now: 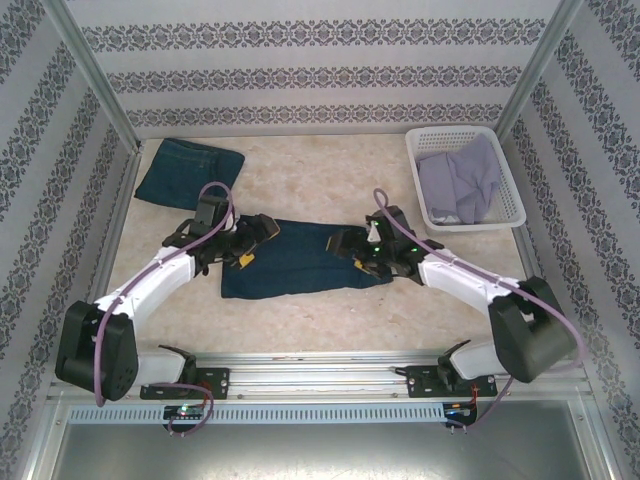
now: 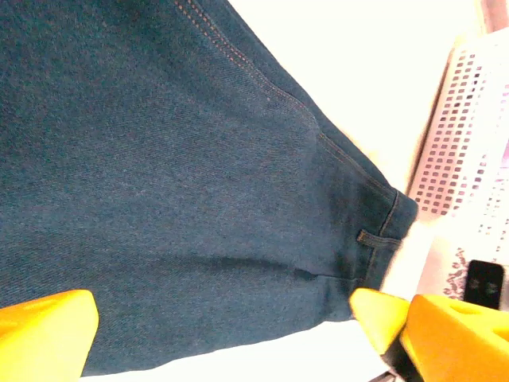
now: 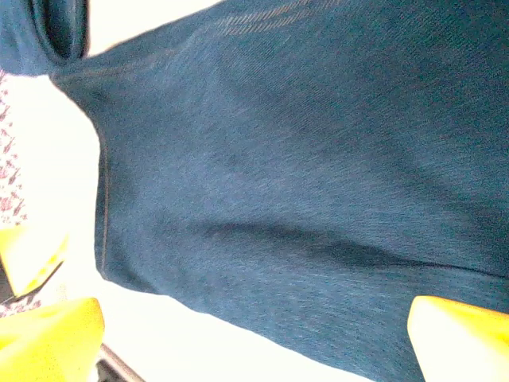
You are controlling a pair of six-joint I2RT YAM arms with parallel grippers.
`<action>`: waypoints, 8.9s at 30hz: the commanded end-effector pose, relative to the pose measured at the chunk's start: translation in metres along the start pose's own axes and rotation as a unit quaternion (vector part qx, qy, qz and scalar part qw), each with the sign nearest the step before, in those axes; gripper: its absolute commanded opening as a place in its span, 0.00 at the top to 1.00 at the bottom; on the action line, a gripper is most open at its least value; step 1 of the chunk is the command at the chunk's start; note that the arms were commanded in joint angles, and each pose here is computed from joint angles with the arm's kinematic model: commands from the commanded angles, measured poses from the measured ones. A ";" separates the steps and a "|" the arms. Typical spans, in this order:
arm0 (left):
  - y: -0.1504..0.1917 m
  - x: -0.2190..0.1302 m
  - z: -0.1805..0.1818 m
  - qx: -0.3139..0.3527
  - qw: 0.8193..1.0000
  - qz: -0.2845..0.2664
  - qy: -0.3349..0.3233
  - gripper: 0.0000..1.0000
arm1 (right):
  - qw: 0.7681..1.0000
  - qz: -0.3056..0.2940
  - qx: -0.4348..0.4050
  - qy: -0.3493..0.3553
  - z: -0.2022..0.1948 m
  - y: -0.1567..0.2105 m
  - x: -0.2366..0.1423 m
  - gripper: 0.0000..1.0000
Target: Fold and stack the skirts
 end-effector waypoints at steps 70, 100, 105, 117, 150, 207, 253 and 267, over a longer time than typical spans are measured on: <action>-0.067 0.056 -0.031 0.037 0.999 -0.032 0.017 0.00 | 0.998 -0.048 -0.012 0.025 -0.021 -0.094 0.050 0.02; -0.091 -0.013 0.020 0.102 0.979 -0.136 -0.114 0.00 | 0.982 0.036 -0.062 0.172 -0.085 -0.016 -0.054 0.09; -0.091 -0.023 0.049 0.075 0.979 -0.141 -0.128 0.00 | 0.976 0.057 -0.065 0.199 -0.104 -0.009 -0.054 0.19; -0.082 -0.009 0.087 0.044 0.987 -0.092 -0.126 0.00 | 0.989 0.069 -0.004 0.130 -0.119 -0.029 -0.023 0.37; -0.059 0.025 0.093 0.046 0.995 0.001 -0.084 0.00 | 0.975 0.077 -0.055 0.201 -0.116 -0.047 -0.034 1.00; -0.090 -0.073 0.083 0.004 0.961 -0.218 -0.172 0.01 | 0.986 0.035 -0.162 -0.024 0.173 -0.063 0.069 0.14; -0.051 0.003 0.033 0.157 0.974 -0.050 -0.158 1.00 | 0.978 0.037 -0.205 0.003 0.083 -0.095 0.076 0.02; -0.062 0.057 0.130 0.134 0.949 -0.021 -0.283 1.00 | 0.976 0.114 -0.182 -0.032 0.069 -0.077 0.163 0.03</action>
Point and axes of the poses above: each hand's point on the last joint's axis, 136 mm out from that joint toward the fingers, its own x axis out along the fingers, its own z axis along the line the jaws close on, y = z × x, the point moved 2 cm from there along -x, back along the fingers, and after that the axes turned 14 degrees about -x, right-handed, at the moved point
